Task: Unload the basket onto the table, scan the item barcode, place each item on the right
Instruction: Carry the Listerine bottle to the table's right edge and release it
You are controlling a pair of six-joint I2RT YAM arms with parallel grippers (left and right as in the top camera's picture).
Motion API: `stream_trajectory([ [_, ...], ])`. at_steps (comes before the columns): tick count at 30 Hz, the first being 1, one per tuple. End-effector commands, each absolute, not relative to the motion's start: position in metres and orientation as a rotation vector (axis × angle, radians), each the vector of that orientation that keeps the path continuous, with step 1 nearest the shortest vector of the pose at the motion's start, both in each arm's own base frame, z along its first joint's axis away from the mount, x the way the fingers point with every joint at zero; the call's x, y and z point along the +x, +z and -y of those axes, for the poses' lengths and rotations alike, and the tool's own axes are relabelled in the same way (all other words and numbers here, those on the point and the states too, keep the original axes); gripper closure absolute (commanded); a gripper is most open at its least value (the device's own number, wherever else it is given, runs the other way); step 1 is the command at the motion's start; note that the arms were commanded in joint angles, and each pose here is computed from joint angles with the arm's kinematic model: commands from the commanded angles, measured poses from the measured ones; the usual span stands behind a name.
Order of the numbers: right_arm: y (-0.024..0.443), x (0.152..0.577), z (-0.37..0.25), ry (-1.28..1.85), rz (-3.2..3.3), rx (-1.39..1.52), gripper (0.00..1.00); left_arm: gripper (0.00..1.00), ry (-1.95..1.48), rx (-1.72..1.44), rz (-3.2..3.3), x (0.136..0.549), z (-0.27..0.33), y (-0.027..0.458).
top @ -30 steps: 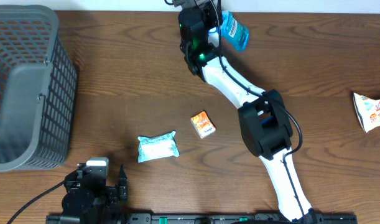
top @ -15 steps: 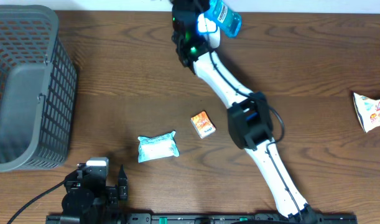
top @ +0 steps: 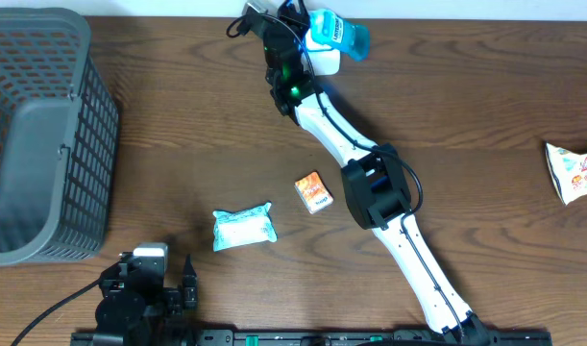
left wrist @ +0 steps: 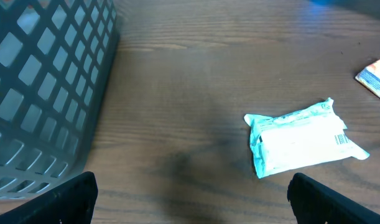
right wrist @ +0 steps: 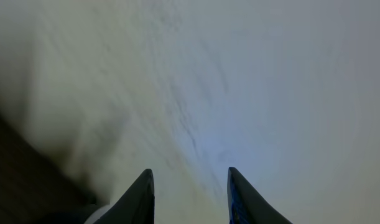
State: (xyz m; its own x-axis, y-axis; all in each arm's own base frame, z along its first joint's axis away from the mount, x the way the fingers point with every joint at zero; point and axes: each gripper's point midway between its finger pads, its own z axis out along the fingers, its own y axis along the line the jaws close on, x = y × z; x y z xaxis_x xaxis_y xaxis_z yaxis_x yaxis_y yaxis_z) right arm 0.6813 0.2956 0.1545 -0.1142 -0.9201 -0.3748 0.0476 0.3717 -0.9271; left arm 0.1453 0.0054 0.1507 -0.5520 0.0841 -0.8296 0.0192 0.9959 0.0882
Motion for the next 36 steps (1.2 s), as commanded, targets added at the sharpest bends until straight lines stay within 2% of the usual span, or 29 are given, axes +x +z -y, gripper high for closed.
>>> stream_trajectory([
  [1,0.213,0.676,-0.310,-0.991,-1.329,-0.831,0.99,0.02,0.095,0.063,-2.158,0.145,-0.007,0.150],
  [7,0.214,0.665,-0.344,-0.906,-1.274,-0.878,0.99,0.02,0.095,0.063,-2.157,0.145,-0.007,0.150],
  [15,0.211,0.668,-0.328,-0.982,-1.310,-0.864,0.99,0.02,0.095,0.063,-2.157,0.145,-0.007,0.150],
  [21,0.253,0.663,-0.299,-1.057,-1.361,-0.735,0.99,0.02,0.095,0.063,-2.157,0.145,-0.007,0.150],
  [26,0.316,0.654,-0.253,-1.087,-1.425,-0.586,0.99,0.02,0.095,0.063,-2.157,0.145,-0.007,0.150],
  [30,0.355,0.645,-0.170,-1.148,-1.563,-0.359,0.99,0.02,0.095,0.063,-2.158,0.145,-0.007,0.150],
  [36,0.326,0.639,-0.057,-1.299,-1.815,-0.207,0.99,0.02,0.095,0.063,-2.157,0.145,-0.007,0.150],
])
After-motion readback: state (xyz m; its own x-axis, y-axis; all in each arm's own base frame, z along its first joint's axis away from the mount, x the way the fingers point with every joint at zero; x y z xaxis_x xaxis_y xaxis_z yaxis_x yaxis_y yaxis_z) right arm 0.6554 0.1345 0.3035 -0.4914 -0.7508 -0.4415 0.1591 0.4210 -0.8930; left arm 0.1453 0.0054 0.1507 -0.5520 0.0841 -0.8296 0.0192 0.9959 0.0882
